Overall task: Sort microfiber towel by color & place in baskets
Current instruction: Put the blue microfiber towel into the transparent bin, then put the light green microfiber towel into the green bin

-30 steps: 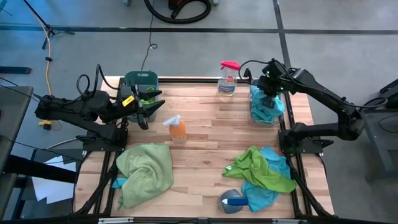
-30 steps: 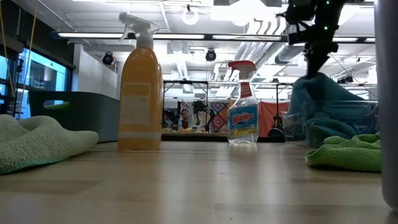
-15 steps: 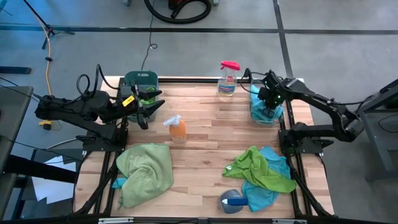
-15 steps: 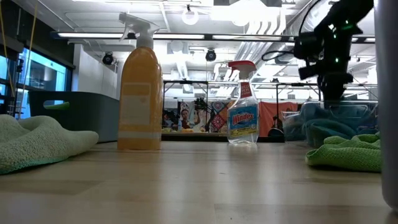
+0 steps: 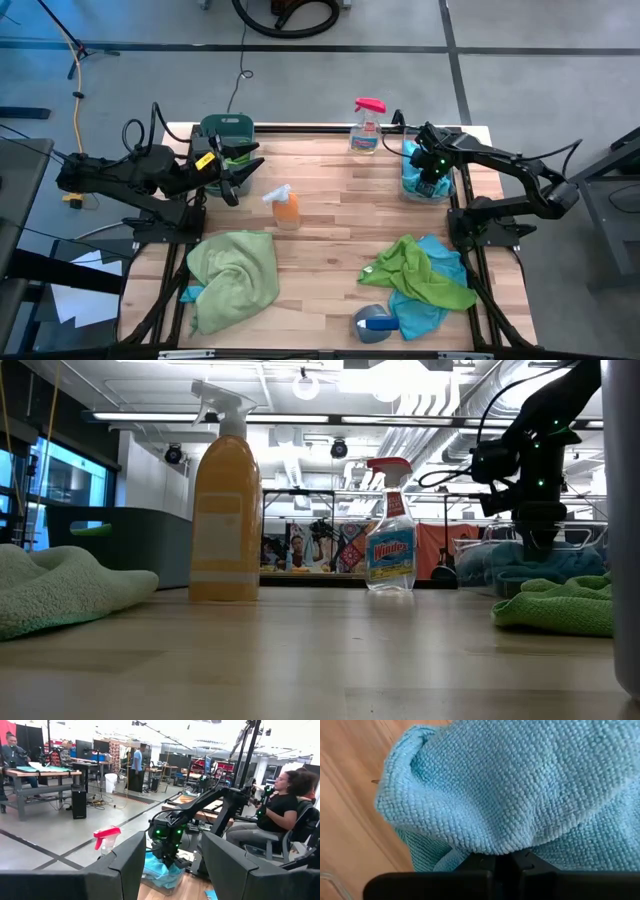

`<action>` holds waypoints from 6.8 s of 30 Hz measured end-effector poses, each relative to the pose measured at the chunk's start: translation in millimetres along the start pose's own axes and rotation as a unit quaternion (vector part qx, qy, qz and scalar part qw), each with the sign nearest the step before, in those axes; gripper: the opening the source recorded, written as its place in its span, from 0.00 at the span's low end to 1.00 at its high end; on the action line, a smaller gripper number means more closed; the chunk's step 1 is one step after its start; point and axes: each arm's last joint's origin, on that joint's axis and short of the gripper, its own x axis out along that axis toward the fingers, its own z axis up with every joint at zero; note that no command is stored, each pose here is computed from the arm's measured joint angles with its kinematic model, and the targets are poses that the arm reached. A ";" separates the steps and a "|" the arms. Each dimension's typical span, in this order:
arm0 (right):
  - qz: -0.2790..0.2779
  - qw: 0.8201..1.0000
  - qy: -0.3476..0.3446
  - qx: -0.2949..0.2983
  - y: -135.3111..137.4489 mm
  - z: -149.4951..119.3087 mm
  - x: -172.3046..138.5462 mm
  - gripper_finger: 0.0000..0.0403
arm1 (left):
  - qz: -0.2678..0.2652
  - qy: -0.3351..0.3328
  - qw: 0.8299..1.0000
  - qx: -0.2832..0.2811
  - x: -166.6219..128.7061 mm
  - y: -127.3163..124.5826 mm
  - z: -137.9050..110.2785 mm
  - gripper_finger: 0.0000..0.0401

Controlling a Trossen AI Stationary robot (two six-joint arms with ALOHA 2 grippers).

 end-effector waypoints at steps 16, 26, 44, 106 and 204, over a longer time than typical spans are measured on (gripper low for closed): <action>-0.001 1.000 -0.003 0.030 -4.5 14.4 -36.7 0.45 | 0.000 0.000 1.000 -0.020 0.0 0.0 -0.2 0.45; 0.006 0.999 -0.002 0.032 -6.7 24.3 -78.6 0.67 | 0.000 0.001 1.000 -0.025 0.0 0.0 -0.3 0.45; 0.281 0.918 -0.277 0.035 35.7 58.0 -175.8 0.67 | 0.000 0.002 1.000 -0.024 0.0 0.0 -0.4 0.45; 0.253 0.744 -0.610 -0.100 173.5 88.2 -243.0 0.67 | 0.000 0.027 0.999 0.018 -0.1 0.3 -6.1 0.45; 0.202 0.811 -0.526 -0.156 172.9 81.6 -220.0 0.67 | -0.240 0.493 0.823 -0.150 -71.2 -58.7 0.8 0.00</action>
